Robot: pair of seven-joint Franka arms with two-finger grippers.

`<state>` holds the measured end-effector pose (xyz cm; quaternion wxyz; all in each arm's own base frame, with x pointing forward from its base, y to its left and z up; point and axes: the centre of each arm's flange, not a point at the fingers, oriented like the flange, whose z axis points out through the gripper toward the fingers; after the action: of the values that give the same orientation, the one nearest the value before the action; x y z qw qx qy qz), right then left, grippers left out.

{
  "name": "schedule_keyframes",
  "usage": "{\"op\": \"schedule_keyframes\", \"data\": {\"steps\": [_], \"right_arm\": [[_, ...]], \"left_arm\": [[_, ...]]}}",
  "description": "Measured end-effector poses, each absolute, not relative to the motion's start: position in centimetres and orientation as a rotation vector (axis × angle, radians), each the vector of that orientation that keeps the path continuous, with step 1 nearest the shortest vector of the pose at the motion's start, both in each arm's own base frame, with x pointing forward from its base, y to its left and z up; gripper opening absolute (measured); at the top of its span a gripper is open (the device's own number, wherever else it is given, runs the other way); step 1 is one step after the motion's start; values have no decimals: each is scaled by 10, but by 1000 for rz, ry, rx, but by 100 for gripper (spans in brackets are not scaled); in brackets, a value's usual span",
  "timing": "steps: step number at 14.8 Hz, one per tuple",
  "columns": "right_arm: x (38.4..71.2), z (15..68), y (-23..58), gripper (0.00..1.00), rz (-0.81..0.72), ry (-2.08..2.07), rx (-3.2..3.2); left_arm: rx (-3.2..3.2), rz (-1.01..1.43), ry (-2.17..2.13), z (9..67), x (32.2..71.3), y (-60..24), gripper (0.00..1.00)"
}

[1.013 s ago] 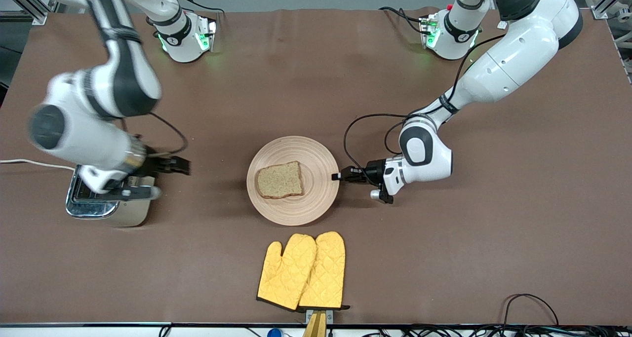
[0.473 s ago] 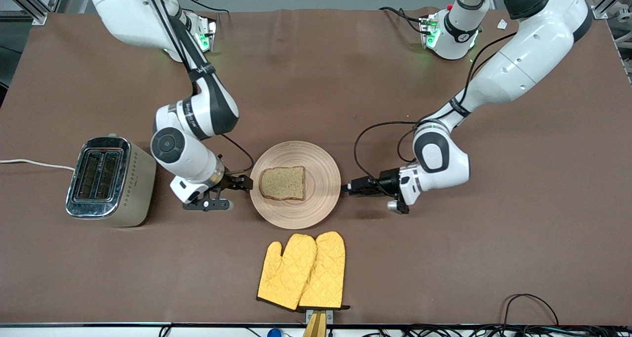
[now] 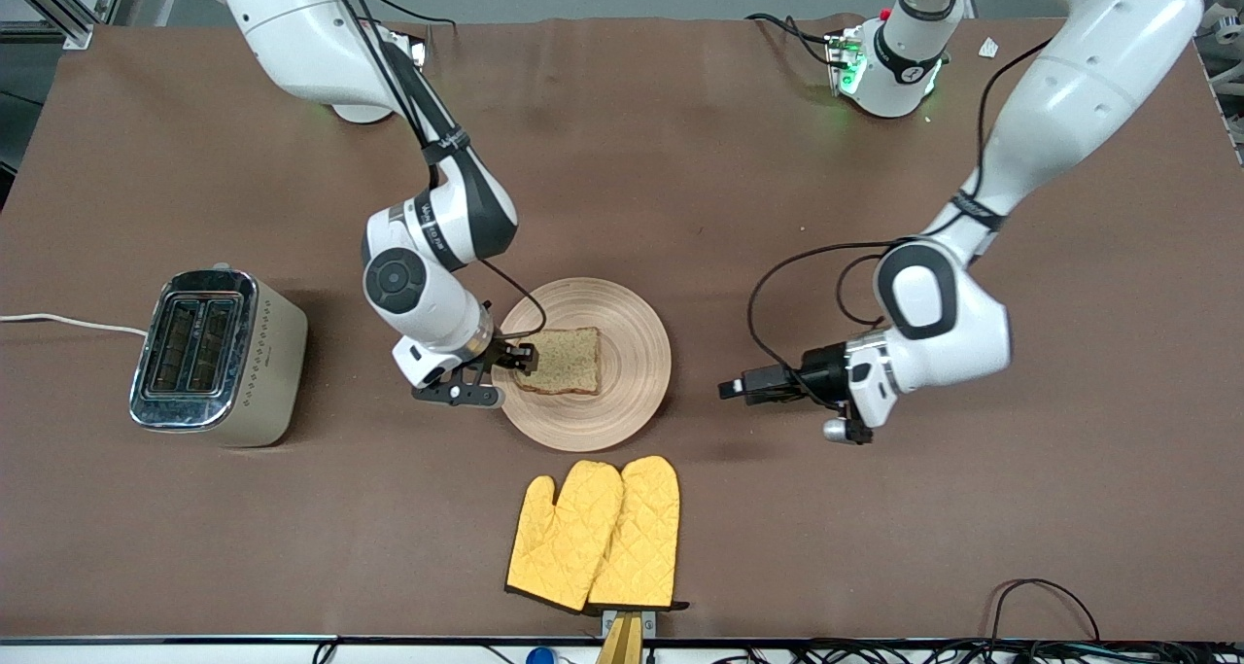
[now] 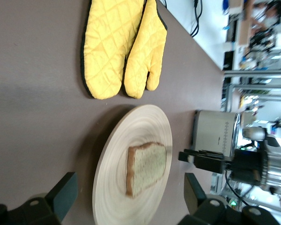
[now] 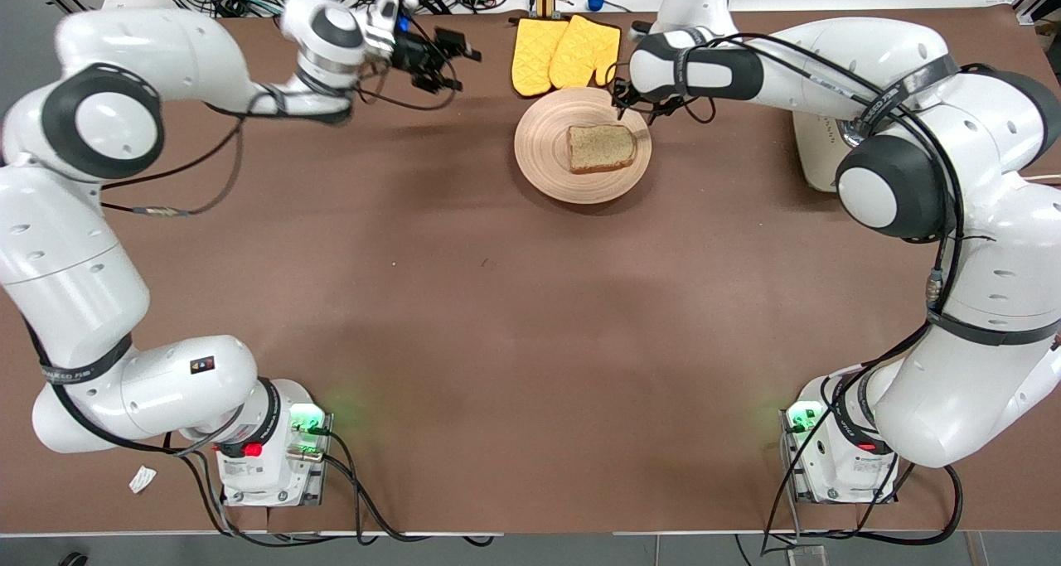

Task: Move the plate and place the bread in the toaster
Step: 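Reach the right gripper to the bread while the left gripper releases, then grasp the bread slice with the right gripper and lift it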

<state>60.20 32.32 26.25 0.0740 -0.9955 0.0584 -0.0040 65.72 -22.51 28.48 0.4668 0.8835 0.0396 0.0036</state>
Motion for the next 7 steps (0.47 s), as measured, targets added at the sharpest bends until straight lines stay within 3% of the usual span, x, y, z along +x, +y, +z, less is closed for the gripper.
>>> {"op": "schedule_keyframes", "data": {"steps": [6, 7], "right_arm": [[595, 226, 317, 66, 42, 201, -3019], [594, 222, 316, 61, 50, 206, -3022]], "left_arm": [[2318, -82, 19, 376, 673, -107, 100], [2331, -92, 11, 386, 673, -92, 100]]}}
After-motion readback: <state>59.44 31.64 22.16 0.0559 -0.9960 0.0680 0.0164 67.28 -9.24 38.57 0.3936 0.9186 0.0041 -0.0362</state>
